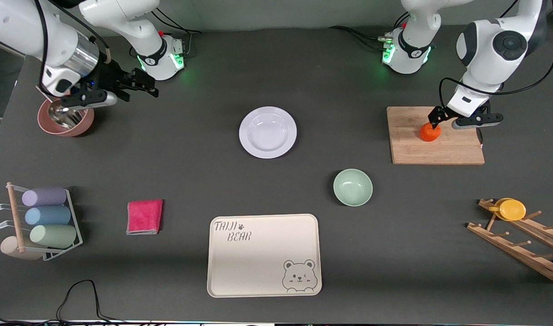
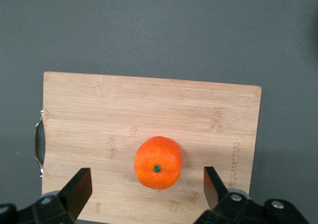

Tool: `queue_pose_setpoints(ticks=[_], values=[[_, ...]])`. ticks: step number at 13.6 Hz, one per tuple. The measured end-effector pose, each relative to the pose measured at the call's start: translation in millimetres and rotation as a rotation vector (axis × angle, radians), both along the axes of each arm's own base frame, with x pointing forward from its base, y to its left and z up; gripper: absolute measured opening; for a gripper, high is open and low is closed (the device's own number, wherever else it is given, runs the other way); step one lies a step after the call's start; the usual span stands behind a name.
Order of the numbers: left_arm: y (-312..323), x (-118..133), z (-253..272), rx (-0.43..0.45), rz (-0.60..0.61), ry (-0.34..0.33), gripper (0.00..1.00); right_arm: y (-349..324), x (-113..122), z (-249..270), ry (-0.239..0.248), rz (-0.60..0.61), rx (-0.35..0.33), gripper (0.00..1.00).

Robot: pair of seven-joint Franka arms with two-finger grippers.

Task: Place orange and plate with both arms
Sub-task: 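Lower the left gripper onto the orange while the right gripper reaches the plate, then close the left gripper on the orange while the right gripper grips the plate rim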

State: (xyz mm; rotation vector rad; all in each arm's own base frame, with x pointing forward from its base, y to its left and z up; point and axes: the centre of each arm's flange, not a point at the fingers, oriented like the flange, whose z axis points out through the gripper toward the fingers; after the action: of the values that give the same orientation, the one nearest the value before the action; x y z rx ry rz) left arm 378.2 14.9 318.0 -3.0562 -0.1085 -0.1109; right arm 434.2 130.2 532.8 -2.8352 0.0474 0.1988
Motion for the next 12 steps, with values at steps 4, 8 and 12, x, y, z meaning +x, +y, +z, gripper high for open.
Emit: queue_pose_setpoints(ticks=[4, 8, 12], values=[[3.6, -0.4, -24.1, -0.013, 0.005, -0.025, 1.00, 2.5, -9.3, -74.7, 0.041, -0.063, 0.237, 1.00], [9.7, -5.4, -57.2, -0.032, 0.019, -0.047, 1.00, 3.5, -37.2, -163.7, 0.045, -0.078, 0.492, 1.00], [11.9, -10.4, -81.5, -0.046, 0.027, -0.027, 1.00, -1.6, -65.5, -261.5, -0.003, -0.074, 0.694, 1.00]])
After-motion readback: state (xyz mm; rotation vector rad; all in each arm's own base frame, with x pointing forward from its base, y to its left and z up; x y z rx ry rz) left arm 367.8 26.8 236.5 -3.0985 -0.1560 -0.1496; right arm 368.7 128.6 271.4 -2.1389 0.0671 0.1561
